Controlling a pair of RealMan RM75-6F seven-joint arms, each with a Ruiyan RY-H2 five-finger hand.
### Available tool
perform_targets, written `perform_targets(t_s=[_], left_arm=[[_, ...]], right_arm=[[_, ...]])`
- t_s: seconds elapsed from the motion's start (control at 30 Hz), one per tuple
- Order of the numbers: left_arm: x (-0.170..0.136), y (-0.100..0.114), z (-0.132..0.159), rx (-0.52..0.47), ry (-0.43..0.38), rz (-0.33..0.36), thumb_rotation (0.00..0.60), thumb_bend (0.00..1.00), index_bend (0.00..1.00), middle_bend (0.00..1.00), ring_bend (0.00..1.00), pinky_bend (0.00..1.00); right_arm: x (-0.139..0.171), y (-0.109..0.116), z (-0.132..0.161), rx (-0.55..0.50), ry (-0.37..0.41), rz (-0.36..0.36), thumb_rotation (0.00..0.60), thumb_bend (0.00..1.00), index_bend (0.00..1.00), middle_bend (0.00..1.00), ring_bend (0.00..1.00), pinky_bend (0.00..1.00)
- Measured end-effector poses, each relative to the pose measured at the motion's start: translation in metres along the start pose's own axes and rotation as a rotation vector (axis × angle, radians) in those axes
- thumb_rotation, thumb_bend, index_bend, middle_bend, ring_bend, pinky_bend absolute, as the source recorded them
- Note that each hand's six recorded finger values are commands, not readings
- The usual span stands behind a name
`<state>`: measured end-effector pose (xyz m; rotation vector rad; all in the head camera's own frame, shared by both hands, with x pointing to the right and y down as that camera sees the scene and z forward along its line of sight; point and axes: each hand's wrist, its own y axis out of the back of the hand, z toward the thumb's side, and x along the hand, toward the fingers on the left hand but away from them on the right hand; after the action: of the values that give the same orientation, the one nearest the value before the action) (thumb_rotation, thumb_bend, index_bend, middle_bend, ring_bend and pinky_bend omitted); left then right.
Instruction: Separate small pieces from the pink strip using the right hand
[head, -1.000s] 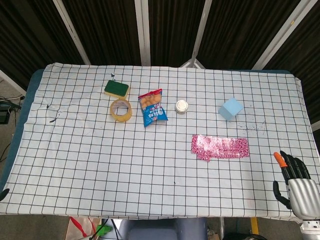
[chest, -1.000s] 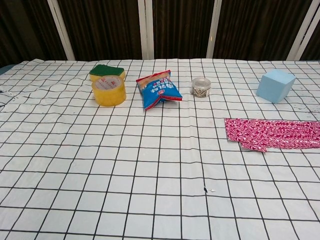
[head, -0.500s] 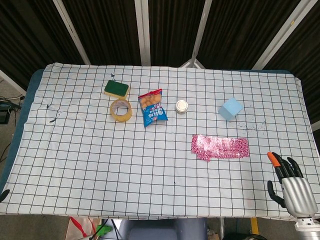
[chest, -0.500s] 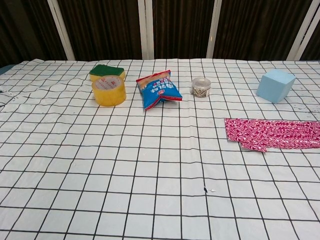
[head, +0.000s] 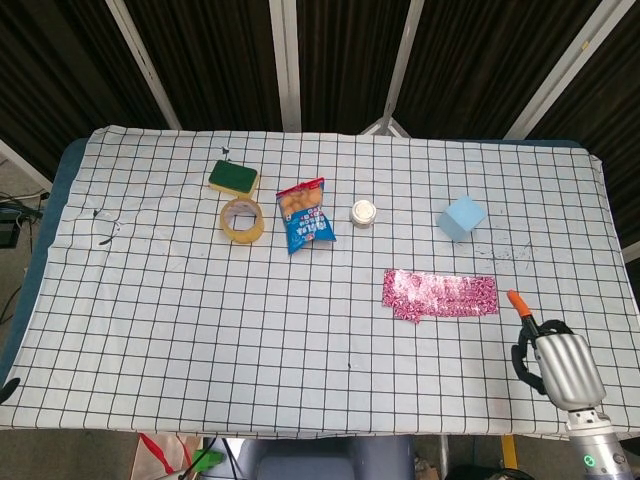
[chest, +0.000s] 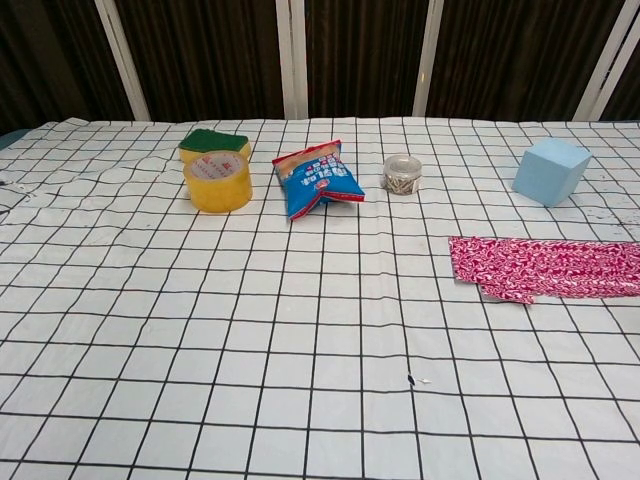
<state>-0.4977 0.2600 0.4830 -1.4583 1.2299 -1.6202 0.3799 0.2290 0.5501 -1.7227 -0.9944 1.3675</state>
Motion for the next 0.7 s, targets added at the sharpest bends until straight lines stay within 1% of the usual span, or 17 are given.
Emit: perform_targets(t_s=[0.1, 0.3, 0.4, 0.7], left_arm=[[0.001, -0.001, 0.001, 0.007, 0.0, -0.003, 0.6, 0.26, 0.16, 0.0, 0.0, 0.06], [0.003, -0.003, 0.001, 0.012, 0.008, -0.005, 0.6, 0.26, 0.16, 0.0, 0.0, 0.06], [0.004, -0.003, 0.001, 0.016, 0.009, -0.007, 0.6, 0.26, 0.16, 0.0, 0.0, 0.06], [0.007, -0.004, -0.001, 0.02, 0.022, -0.007, 0.6, 0.26, 0.16, 0.0, 0.0, 0.06]], right_arm=[[-0.014, -0.006, 0.006, 0.048, 0.016, 0.039, 0.6, 0.66, 0.14, 0.8, 0.78, 0.49], [-0.04, -0.023, 0.023, 0.138, 0.049, 0.135, 0.6, 0.67, 0.14, 0.8, 0.78, 0.49], [-0.053, -0.033, 0.032, 0.154, 0.06, 0.179, 0.6, 0.68, 0.14, 0.8, 0.78, 0.49], [-0.088, -0.057, 0.061, 0.169, 0.08, 0.265, 0.6, 0.73, 0.14, 0.8, 0.79, 0.49]])
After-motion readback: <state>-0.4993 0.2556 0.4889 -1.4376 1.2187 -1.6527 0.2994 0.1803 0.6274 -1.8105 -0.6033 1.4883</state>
